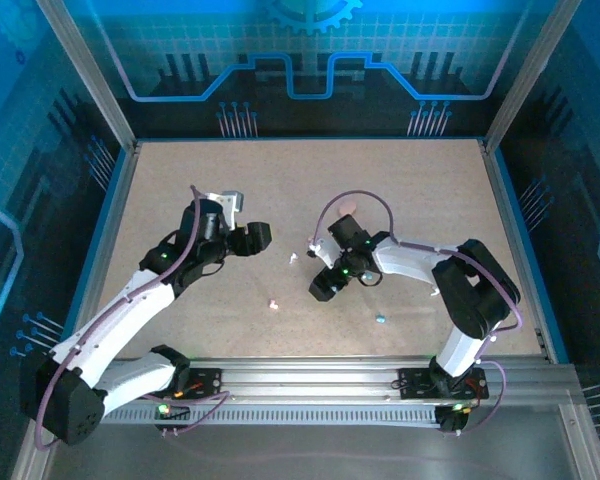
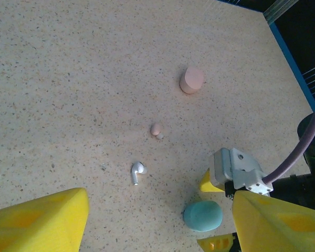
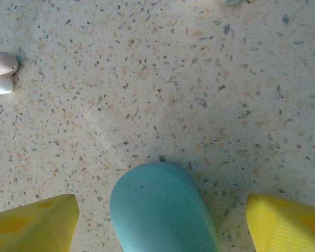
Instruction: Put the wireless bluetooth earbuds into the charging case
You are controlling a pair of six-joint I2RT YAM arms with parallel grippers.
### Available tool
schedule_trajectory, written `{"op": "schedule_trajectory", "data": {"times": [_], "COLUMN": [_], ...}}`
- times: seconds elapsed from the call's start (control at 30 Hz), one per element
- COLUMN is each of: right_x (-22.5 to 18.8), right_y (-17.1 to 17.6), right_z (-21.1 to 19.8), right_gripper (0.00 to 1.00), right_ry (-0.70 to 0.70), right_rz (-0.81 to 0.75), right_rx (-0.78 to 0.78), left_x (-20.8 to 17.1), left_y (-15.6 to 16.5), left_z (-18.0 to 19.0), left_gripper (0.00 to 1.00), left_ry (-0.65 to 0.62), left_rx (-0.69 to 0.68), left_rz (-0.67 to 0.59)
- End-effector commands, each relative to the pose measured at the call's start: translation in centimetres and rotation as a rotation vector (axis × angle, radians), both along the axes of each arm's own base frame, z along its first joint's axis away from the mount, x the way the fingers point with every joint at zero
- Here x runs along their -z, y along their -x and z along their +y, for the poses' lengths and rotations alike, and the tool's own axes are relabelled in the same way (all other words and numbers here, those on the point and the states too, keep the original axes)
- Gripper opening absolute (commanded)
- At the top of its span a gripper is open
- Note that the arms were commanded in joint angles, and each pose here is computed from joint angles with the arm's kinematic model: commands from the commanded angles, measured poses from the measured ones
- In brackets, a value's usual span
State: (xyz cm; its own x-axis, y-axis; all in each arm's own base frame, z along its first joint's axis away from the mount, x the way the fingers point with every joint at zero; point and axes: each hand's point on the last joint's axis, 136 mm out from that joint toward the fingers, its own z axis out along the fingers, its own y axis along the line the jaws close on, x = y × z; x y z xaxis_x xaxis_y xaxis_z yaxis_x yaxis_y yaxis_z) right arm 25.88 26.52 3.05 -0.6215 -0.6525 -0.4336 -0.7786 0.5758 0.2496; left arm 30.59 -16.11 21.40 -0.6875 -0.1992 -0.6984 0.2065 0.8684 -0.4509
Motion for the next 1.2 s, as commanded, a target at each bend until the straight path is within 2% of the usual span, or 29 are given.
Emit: {"op": "schedule_trajectory", "data": {"times": [0.0,0.17,0.4,0.6,0.67,0.77,0.87,1.03,1.17], "right_x": [0.2,0.9,1.2,1.6,2.2,2.8,2.4,2.6,2.4], "right_y": [1.0,2.1,2.5,3.2,3.6,5.0,3.9,3.7,3.8], "right_z": [0.9,0.5,-0.1,-0.4,-1.0,-0.9,-0.6,0.1,0.1], "right_gripper": [0.83,0.8,0.72,0.6,0.58,0.56,0.55,0.52,0.44], "right_ry": [-0.027,-0.012,0.026,0.03,0.039,0.017,0.021,0.003,-0.008], "right_rz": [-0.012,-0.021,-0.116,-0.182,-0.202,-0.263,-0.371,-0.389,-0.401], "right_rx": [-0.051,-0.032,-0.018,-0.017,0.012,-0.026,-0.041,-0.095,-0.1], "left_x": [-0.3,-0.4,-0.3,-0.2,-0.1,-0.1,0.2,0.0,0.1], "left_y": [0.0,0.0,-0.2,-0.2,-0.2,-0.3,-0.5,-0.4,-0.2], "left_z": [0.2,0.2,0.3,0.3,0.3,0.3,0.2,0.0,-0.1], "left_gripper": [0.73,0.73,0.73,0.73,0.73,0.73,0.73,0.73,0.73], "left_ry": [0.022,0.016,0.011,0.011,0.009,0.011,0.007,0.014,0.021], "left_rx": [-0.002,-0.002,-0.005,-0.007,-0.008,-0.012,-0.008,0.001,0.009], "left_rz": [-0.016,-0.019,-0.014,-0.009,-0.008,-0.006,-0.002,0.006,0.009]}}
